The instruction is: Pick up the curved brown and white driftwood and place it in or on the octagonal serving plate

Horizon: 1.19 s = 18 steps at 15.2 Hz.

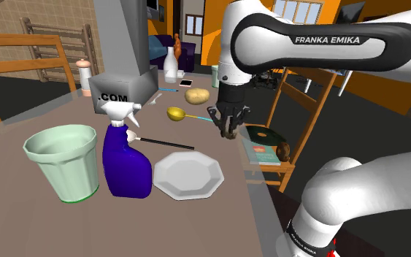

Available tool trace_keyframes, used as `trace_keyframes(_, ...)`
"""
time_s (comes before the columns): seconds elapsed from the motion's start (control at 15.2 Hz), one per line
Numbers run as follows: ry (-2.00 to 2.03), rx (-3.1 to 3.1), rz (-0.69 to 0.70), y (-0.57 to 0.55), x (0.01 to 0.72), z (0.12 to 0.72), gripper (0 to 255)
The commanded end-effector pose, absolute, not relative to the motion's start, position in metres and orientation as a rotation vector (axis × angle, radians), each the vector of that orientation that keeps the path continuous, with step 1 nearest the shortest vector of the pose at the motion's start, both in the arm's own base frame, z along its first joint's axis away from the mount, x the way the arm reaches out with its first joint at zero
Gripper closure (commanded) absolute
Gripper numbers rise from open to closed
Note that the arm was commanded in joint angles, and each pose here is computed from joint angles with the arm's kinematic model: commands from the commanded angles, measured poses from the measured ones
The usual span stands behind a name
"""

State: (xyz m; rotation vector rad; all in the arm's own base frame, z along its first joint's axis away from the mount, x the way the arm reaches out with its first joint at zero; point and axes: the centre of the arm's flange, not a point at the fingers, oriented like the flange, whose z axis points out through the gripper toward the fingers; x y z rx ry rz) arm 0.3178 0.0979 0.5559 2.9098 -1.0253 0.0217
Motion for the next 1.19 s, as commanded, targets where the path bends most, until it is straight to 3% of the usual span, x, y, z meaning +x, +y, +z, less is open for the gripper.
trace_keyframes(0.0, -1.025, 2.910, 0.021, 0.120, 0.319, 0.557, 255)
trace_keyframes(0.59, -1.025, 2.910, 0.021, 0.248, 0.330, 0.553, 255)
trace_keyframes(1.12, -1.025, 2.910, 0.021, 0.248, 0.330, 0.511, 255)
